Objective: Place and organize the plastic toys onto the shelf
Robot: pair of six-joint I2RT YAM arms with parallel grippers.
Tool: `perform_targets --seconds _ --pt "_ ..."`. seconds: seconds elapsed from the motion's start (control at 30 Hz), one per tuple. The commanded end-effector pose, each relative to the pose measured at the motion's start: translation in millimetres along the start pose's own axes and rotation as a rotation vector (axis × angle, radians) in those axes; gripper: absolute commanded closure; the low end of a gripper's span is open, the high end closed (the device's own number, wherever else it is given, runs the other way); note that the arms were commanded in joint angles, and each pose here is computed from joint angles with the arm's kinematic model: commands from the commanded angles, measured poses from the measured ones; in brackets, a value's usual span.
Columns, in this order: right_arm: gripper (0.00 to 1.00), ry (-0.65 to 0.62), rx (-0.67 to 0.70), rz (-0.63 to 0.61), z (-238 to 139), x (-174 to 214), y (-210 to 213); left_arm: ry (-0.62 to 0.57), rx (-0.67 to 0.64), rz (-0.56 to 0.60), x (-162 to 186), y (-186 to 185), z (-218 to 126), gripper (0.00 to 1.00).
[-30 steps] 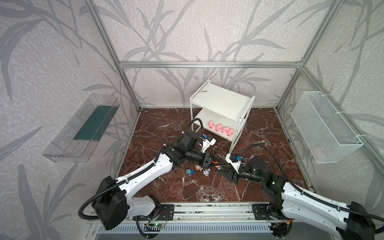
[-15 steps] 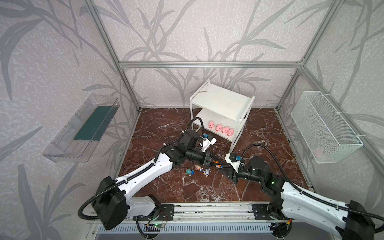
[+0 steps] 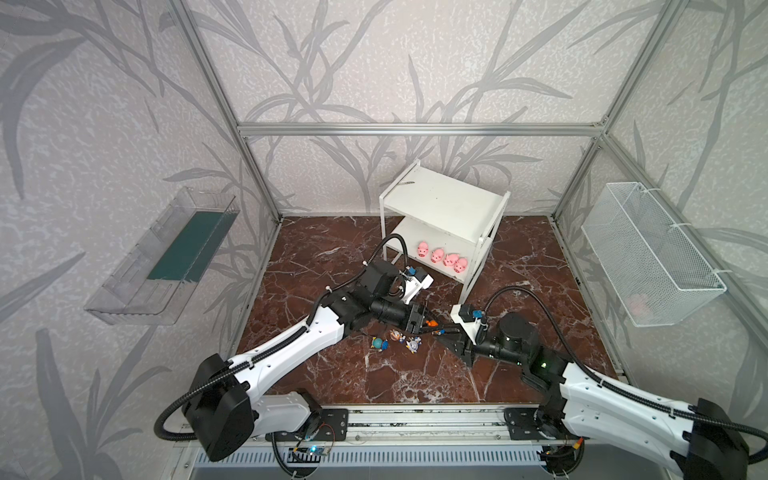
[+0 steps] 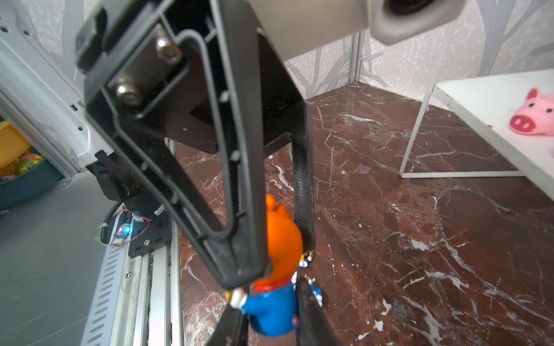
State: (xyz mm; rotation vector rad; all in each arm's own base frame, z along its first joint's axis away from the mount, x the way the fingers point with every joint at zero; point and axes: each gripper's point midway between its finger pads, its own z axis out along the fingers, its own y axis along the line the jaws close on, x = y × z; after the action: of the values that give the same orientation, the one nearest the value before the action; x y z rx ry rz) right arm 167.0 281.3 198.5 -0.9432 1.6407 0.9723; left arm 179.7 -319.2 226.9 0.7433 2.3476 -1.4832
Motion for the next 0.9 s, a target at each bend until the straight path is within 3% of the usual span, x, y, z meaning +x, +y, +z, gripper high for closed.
perform_targets --seconds 0.0,0.4,0.63,0.87 --pt "0.8 -0.076 0.014 0.037 -0.4 -15.3 -1.9 -0.053 0.052 0.068 -7.1 -19.5 -7.4 0.43" --pt "0.8 -0.092 0.061 0.114 3.6 -19.1 -12.0 -0.092 0.027 0.096 -6.7 -17.7 -2.5 0.47" --pt "0.8 -0.071 0.07 0.105 4.2 -13.8 -14.0 -0.093 -0.002 0.102 -6.8 -14.8 -4.2 0.61" --pt "0.81 -0.062 0.065 0.135 8.3 -10.0 -14.8 -0.108 0.037 0.138 -5.4 -22.8 -7.4 0.59"
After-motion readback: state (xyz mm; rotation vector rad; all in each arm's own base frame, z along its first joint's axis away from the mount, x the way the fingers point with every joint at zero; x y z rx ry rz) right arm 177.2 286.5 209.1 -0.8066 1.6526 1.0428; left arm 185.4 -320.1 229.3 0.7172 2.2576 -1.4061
